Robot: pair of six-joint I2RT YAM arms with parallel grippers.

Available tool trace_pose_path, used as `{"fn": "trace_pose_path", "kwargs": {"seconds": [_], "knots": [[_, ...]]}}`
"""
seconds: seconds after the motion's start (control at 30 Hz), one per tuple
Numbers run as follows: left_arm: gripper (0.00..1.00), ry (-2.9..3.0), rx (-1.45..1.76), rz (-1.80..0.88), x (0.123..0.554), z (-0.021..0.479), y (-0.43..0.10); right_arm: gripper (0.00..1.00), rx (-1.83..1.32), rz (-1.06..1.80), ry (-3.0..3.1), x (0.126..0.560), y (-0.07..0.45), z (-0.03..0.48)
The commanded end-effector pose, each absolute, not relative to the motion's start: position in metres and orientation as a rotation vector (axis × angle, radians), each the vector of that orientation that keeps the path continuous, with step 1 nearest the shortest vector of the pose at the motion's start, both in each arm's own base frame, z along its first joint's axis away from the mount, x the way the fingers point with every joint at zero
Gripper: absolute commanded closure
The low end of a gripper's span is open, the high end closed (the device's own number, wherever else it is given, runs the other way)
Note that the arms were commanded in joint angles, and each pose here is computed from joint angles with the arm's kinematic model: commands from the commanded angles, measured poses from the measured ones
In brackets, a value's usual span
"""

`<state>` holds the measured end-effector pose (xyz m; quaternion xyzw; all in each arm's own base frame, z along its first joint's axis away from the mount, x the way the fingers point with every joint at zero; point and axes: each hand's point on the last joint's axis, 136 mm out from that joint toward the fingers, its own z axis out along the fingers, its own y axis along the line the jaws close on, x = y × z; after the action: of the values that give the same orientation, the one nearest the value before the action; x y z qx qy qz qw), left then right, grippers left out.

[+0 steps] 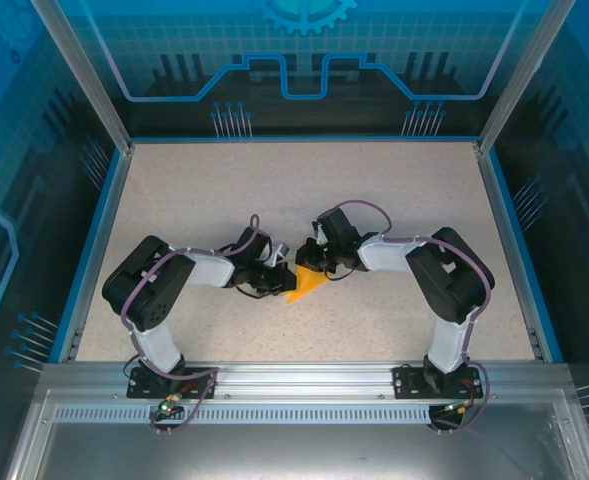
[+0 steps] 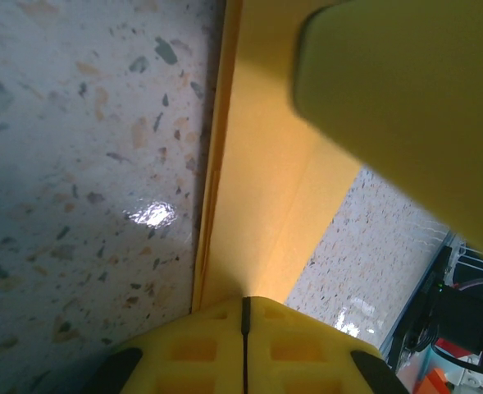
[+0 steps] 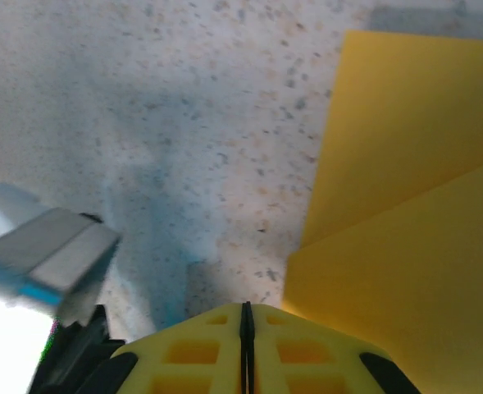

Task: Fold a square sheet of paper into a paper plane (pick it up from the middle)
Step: Fourth fold the wing at the center of the table.

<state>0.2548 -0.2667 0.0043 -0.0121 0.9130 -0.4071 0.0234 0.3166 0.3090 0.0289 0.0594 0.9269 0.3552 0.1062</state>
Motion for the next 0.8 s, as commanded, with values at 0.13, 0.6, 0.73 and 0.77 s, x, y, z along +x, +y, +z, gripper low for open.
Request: {"fn": "trace_pose_path", "kwargs": {"seconds": [0.13,0.6,0.73,0.77], "knots": [[0.93,3.152,-0.167,-0.953,0.198,-0.064,-0.226,0.91,0.243,0.962,2.834,0.300,0.299,-0.016],[0.93,3.138,-0.148,-0.950,0.204,-0.054,-0.229,0.89,0.176,1.150,2.719,0.300,0.309,0.024],[0.92,3.137,-0.152,-0.949,0.204,-0.055,-0.229,0.89,0.170,1.134,2.737,0.294,0.307,0.019],[0.92,3.136,-0.155,-0.951,0.204,-0.054,-0.229,0.89,0.182,1.119,2.745,0.292,0.303,0.013]]}}
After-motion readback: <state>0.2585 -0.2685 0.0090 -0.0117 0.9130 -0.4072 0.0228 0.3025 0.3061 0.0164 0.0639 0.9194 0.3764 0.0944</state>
